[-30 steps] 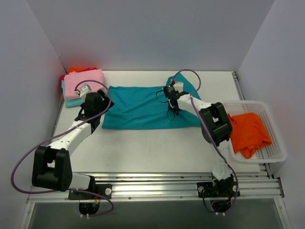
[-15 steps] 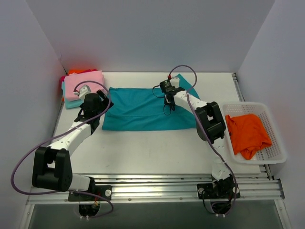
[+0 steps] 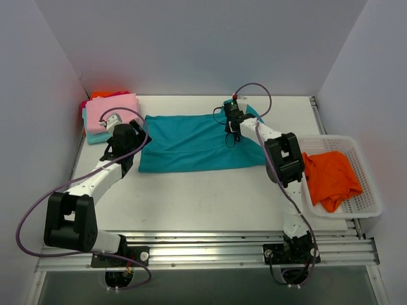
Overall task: Fold and stack the t-shirts
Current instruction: Fold the flattened tshirt in 1/3 of the way, then grap the side of the flattened tshirt furthest away from the robot with both arms
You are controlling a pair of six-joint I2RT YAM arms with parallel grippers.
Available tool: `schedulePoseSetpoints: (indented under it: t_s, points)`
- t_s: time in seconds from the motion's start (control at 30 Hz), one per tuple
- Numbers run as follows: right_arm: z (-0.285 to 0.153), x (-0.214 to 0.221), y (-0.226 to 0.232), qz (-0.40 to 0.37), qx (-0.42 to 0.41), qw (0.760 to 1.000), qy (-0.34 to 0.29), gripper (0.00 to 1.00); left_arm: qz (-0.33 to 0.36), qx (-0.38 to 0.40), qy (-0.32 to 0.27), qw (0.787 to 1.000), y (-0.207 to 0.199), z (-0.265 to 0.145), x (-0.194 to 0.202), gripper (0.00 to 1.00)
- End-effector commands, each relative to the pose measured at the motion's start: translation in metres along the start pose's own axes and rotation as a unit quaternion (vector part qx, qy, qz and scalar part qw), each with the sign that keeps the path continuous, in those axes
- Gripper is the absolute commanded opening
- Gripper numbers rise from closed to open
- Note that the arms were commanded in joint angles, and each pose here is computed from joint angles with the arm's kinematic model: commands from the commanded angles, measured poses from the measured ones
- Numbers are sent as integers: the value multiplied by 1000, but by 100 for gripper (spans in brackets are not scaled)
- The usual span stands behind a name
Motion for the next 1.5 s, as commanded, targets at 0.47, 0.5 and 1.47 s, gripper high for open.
schedulePoseSetpoints:
  t_s: [0.47,0.5,1.47]
  points:
    - [-22,-148,-34,21,-74,984,-160,100,35,38,-51,997,-66,67,-85,89]
    - [-12,-151,-43,27,-74,984,-159,100,34,33,-35,998,-64,85,-76,89]
    - [148,-138,-49,156,-259,942,-147,100,20,75,1,997,-60,164,-48,88]
Point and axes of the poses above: each gripper's point midway between its finger pads, its own z axis out along the fingers, its own y axis along the line the jaws close on, x = y × z, the point moved 8 cm from there along -z, back along the fingers, and after that the axes turned 6 degrees about z, right-handed, at the moved point
